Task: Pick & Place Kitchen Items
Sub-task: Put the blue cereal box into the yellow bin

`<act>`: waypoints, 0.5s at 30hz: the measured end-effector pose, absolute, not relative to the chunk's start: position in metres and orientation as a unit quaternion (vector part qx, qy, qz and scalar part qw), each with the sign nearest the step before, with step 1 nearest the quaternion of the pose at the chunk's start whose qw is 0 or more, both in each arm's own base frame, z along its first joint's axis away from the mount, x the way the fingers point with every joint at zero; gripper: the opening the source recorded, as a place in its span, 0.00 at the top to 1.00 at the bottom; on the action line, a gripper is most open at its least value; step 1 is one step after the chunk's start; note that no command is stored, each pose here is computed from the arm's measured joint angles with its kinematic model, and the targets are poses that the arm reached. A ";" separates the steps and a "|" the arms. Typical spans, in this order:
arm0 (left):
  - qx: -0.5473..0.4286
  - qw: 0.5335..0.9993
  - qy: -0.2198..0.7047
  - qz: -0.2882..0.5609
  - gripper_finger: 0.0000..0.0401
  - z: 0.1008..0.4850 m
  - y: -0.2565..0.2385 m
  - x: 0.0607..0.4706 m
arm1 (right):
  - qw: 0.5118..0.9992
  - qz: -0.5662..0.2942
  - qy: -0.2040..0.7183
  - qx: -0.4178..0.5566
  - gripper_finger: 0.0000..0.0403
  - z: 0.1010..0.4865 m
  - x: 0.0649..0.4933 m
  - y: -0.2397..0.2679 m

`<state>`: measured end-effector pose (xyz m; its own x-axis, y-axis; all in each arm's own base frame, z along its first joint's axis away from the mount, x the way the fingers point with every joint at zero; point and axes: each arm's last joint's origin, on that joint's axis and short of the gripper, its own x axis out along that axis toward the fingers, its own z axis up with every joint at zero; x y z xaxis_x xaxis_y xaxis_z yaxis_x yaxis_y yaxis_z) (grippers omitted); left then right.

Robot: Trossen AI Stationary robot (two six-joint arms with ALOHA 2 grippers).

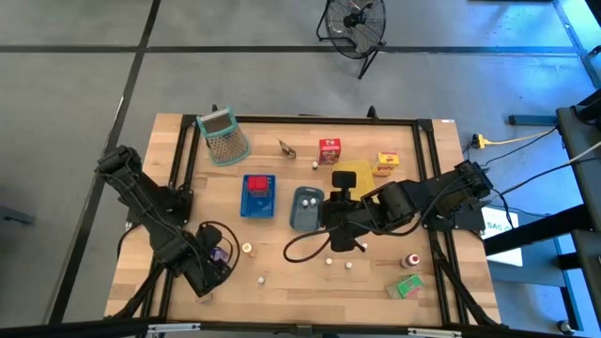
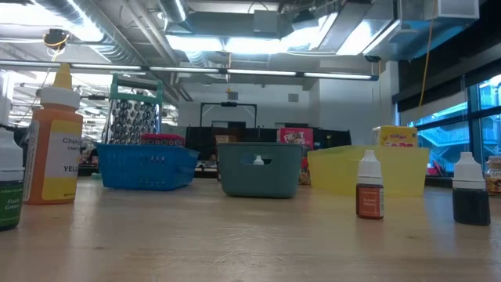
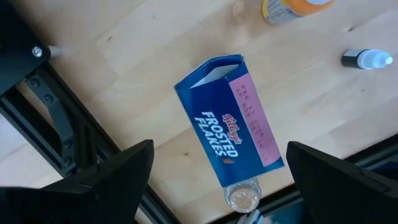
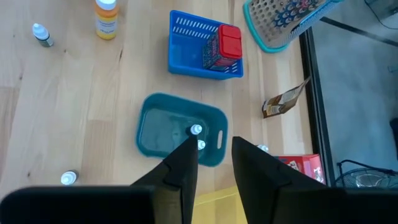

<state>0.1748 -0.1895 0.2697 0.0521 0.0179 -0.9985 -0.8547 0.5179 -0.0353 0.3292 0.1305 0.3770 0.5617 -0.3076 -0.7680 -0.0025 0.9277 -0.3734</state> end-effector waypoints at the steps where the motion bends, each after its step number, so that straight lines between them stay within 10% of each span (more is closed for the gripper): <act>1: -0.346 0.636 0.598 0.343 0.10 0.269 -0.190 0.175 | 0.867 -0.088 0.460 -0.169 0.75 0.377 0.329 0.130; 15: -0.318 0.636 0.612 0.345 0.10 0.257 -0.196 0.180 | 0.870 -0.084 0.454 -0.174 0.75 0.378 0.331 0.131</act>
